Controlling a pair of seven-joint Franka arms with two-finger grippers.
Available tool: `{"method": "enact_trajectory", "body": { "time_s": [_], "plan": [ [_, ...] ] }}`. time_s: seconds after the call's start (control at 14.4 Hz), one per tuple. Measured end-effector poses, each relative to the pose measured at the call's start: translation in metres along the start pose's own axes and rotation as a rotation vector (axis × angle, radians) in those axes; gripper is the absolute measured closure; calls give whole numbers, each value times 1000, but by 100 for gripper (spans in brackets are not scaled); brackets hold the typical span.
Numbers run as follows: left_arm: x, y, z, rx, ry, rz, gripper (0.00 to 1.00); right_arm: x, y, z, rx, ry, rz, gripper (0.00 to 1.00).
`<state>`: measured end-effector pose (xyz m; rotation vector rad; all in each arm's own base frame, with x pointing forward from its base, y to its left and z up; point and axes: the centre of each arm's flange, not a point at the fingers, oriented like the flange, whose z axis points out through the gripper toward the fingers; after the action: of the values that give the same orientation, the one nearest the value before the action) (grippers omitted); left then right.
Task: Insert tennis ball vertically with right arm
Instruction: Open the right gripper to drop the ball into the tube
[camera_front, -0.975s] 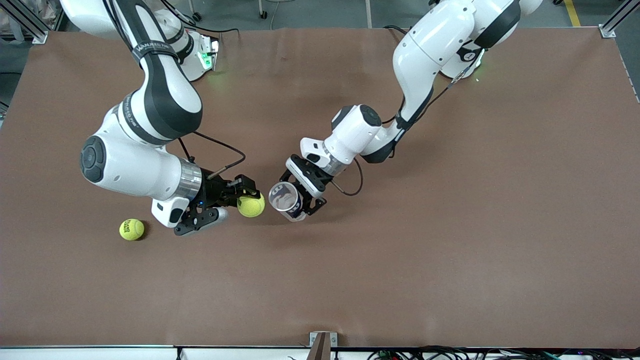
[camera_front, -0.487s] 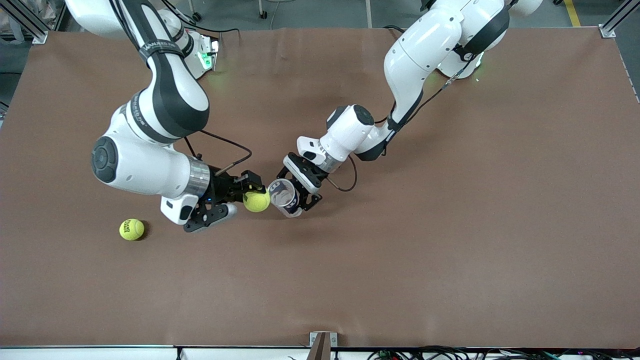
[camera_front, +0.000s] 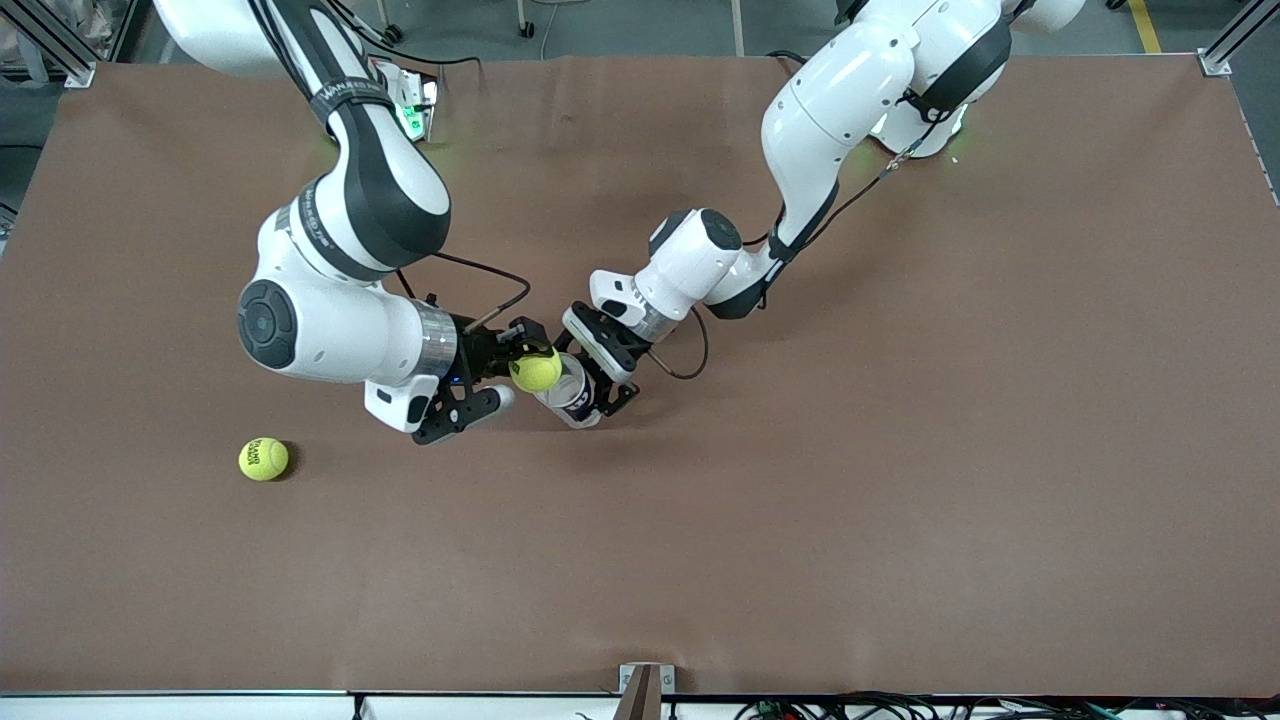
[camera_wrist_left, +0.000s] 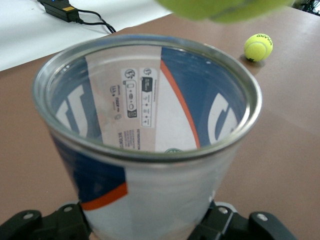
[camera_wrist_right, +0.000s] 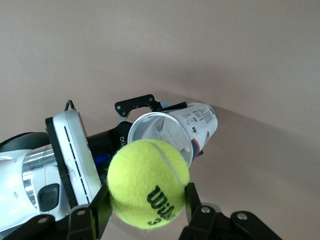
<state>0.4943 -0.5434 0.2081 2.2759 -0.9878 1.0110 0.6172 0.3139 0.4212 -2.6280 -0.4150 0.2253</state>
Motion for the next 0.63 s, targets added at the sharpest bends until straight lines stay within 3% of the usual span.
{"method": "enact_trajectory", "body": {
  "time_s": [0.63],
  "plan": [
    [-4,6,2,0,7,5,22,11,5,45,-16,-9,7,37]
  ]
}}
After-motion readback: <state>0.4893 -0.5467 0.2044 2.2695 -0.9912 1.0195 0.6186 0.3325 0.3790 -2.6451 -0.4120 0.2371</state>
